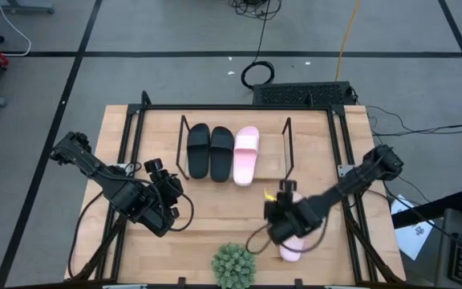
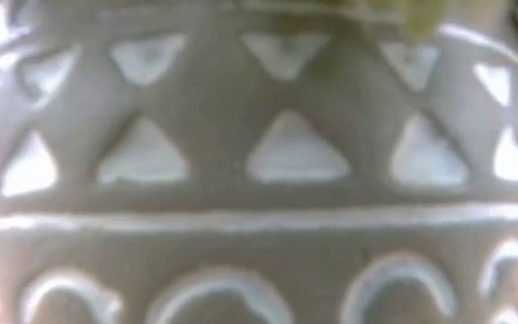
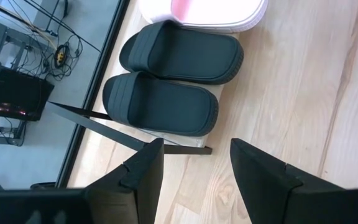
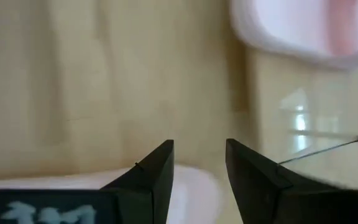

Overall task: Pick and place slides into the shelf
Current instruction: Put the pink slide on the shelf

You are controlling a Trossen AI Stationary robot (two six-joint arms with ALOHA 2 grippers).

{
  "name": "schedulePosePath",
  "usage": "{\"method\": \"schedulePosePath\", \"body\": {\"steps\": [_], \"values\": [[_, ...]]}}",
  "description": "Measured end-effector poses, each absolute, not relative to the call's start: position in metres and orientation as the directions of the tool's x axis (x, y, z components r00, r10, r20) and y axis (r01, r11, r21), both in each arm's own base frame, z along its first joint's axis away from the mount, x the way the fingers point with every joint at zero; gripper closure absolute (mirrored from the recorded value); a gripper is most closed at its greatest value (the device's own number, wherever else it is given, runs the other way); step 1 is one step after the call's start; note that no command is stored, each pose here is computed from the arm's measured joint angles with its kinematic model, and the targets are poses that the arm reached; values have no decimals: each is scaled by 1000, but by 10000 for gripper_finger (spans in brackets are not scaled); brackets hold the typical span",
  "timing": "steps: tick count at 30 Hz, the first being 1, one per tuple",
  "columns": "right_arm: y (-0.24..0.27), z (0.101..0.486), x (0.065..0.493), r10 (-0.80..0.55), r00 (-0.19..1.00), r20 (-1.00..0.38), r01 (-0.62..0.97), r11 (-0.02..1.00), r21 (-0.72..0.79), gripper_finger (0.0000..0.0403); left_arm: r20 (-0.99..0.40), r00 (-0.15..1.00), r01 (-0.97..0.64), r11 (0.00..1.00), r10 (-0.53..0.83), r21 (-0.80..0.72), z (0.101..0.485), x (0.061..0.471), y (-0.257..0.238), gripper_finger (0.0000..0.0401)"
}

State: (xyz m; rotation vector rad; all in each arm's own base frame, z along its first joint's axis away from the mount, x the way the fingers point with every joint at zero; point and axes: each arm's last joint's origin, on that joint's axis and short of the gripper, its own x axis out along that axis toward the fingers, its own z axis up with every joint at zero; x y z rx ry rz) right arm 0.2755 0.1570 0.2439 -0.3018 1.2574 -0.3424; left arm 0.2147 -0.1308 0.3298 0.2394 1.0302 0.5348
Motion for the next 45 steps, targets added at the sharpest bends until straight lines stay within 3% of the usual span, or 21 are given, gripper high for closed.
{"method": "schedulePosePath", "body": {"steps": [8, 16, 37, 45], "values": [[190, 228, 259, -344, 194, -919, 138, 937, -322, 266, -748, 404, -326, 847, 527, 420, 330, 215, -131, 213], [202, 210, 248, -383, 59, -922, 179, 913, -368, 266, -748, 404, -330, 846, 527, 419, 330, 215, -131, 212], [214, 206, 244, -342, 71, -937, 244, 917, -316, 266, -743, 407, -332, 844, 531, 421, 330, 215, -131, 213], [214, 193, 243, -390, -5, -921, 219, 898, -382, 266, -743, 407, -332, 844, 531, 421, 330, 215, -131, 213]]}}
